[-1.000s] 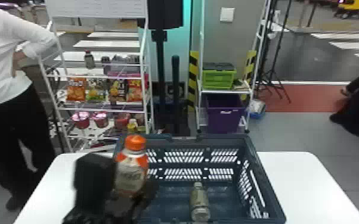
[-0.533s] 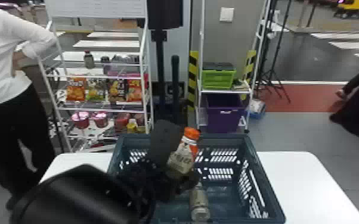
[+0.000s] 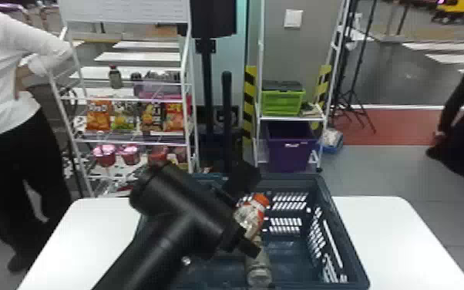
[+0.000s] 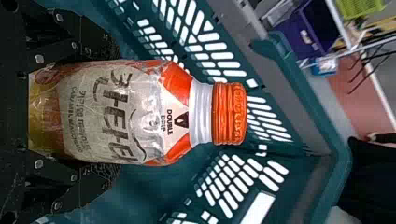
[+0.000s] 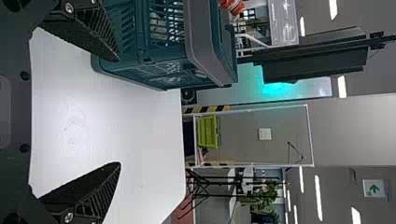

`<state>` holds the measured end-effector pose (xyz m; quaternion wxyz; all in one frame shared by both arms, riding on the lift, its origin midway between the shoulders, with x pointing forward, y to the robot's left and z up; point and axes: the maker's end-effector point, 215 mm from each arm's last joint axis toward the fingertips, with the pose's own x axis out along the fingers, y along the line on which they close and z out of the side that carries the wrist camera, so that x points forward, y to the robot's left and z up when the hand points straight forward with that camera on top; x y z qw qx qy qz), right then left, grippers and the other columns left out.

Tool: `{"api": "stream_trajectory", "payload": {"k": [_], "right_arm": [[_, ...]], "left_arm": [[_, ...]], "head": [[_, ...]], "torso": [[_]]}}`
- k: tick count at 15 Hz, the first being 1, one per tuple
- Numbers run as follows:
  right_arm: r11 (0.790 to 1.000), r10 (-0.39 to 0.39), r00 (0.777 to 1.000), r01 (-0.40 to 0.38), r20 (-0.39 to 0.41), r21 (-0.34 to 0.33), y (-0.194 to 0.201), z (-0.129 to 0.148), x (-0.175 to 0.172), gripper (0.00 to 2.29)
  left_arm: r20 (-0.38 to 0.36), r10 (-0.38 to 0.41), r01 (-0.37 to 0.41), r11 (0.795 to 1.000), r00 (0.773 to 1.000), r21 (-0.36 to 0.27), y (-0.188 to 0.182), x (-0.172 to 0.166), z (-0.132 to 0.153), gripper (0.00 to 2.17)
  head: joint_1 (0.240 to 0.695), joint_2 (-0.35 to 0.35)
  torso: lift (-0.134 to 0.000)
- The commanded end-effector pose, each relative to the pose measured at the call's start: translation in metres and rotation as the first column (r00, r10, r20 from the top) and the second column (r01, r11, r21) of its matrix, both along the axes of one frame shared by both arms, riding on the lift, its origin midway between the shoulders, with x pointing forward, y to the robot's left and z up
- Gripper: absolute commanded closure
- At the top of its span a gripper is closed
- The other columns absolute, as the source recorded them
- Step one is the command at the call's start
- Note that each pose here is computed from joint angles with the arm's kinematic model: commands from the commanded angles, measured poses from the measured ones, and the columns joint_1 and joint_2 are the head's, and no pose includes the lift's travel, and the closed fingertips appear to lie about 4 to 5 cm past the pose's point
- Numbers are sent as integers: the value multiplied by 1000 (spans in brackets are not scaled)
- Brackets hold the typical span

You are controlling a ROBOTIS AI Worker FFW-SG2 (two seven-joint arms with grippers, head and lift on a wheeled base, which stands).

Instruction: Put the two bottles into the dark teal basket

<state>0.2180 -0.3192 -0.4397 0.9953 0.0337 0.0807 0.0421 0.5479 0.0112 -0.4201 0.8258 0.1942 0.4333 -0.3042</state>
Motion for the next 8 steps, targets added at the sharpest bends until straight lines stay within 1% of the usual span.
{"api": "stream_trajectory", "payload": {"k": [1, 3, 4, 5, 6, 7, 8], "right_arm": [[1000, -3, 1000, 3, 0, 1, 1, -1, 0, 93], [1000, -3, 1000, 3, -6, 5, 1, -3, 2, 97], [1000, -1, 1000, 1, -8, 4, 1, -4, 3, 97], [1000, 0, 1000, 0, -14, 6, 2, -6, 4, 97], [1000, 3, 1000, -3, -16, 5, 3, -7, 6, 97], [1000, 3, 1000, -3, -24, 7, 3, -10, 6, 97], [1000, 3, 1000, -3, -24, 7, 3, -10, 7, 97]], "left_arm": [[-26, -11, 12, 999, 1000, 44, 2, 15, -25, 2145], [-10, -21, 21, 998, 1000, 62, 12, 31, -36, 2145], [-17, -9, 10, 996, 1000, 86, 24, 36, -39, 2145], [-5, 4, -4, 992, 1000, 122, 36, 40, -41, 2145], [1, 21, -20, 989, 1000, 145, 47, 41, -44, 2108], [3, 29, -29, 990, 1000, 139, 49, 41, -44, 1868], [7, 36, -36, 992, 999, 120, 48, 41, -41, 1214]], "head": [[499, 0], [499, 0], [499, 0], [499, 0], [499, 0], [499, 0], [499, 0]], "torso": [[0], [0], [0], [0], [0], [0], [0]]}}
